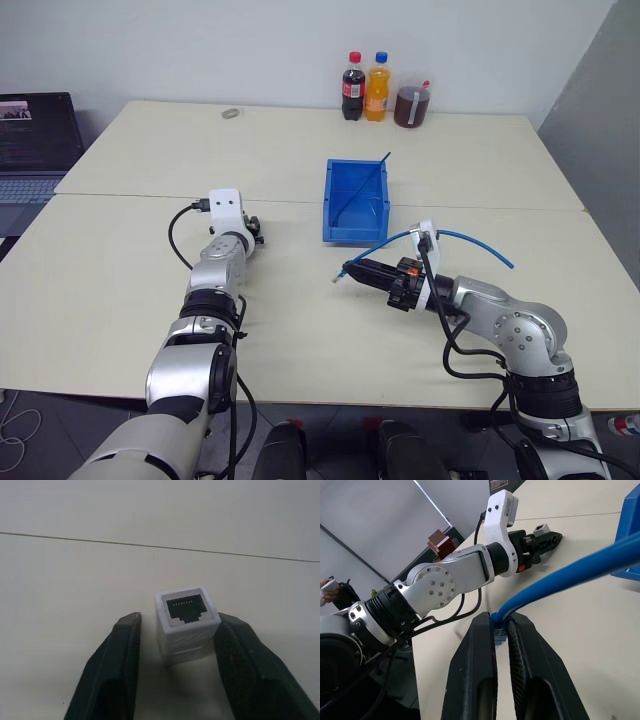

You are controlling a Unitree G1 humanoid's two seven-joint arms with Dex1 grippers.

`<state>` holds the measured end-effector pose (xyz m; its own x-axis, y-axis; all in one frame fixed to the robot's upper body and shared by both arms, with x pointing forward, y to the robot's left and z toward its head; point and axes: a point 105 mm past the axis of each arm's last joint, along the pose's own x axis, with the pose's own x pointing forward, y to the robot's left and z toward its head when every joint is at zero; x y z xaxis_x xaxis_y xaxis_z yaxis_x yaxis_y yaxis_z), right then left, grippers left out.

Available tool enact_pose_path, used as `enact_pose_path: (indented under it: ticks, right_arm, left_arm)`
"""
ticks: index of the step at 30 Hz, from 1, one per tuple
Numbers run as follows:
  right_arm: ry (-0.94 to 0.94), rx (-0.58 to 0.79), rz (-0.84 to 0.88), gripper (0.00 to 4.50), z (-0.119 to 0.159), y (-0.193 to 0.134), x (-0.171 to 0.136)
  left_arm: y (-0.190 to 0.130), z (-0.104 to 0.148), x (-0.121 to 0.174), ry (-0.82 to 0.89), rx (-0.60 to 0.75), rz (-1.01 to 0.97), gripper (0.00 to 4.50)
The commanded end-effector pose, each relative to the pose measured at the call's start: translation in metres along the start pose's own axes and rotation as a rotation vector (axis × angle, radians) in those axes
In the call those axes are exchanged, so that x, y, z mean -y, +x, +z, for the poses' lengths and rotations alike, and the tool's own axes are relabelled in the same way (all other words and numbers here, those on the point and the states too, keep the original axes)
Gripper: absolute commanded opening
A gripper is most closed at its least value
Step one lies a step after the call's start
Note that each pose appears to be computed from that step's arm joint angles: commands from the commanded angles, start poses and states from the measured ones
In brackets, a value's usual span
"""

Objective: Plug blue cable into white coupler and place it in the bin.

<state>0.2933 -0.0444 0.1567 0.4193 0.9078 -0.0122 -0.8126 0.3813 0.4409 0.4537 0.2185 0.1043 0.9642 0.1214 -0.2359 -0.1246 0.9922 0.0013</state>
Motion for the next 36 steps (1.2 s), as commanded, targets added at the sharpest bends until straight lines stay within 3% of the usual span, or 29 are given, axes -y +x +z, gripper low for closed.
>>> enact_pose_path:
  ticks: [1,3,8,12,15,18,23,30,36]
  right_arm:
    - [-0.057,0.033,0.015,0.05,0.010,-0.002,-0.008]
    - [-0.058,0.032,0.013,0.05,0.010,-0.002,-0.008]
    - [-0.062,0.027,0.009,0.05,0.008,-0.002,-0.007]
    - [-0.083,0.026,0.001,0.05,0.008,-0.005,-0.008]
    - [-0.126,0.012,-0.007,0.05,0.008,-0.010,-0.009]
    - [-0.207,-0.035,-0.021,0.05,0.003,-0.021,-0.012]
    - [-0.289,-0.099,-0.022,0.05,-0.006,-0.036,-0.018]
    - [-0.410,-0.145,0.002,0.05,-0.010,-0.036,-0.024]
    - [-0.482,-0.118,0.026,0.05,-0.006,-0.022,-0.026]
  left_arm:
    - [0.001,0.000,0.001,-0.002,-0.001,0.001,1.20]
    - [0.001,0.000,0.001,-0.002,0.004,0.000,0.80]
    - [-0.002,-0.003,0.002,-0.002,0.014,-0.034,0.80]
    - [-0.011,-0.004,0.005,0.058,0.036,-0.171,0.80]
    - [-0.029,-0.004,0.019,0.110,0.055,-0.363,0.80]
    - [-0.074,-0.008,0.049,0.230,0.079,-0.728,0.80]
    - [-0.130,-0.036,0.076,0.467,0.004,-1.172,0.80]
    - [-0.163,-0.062,0.096,0.640,-0.096,-1.500,0.80]
    - [-0.164,-0.079,0.097,0.699,-0.153,-1.563,0.80]
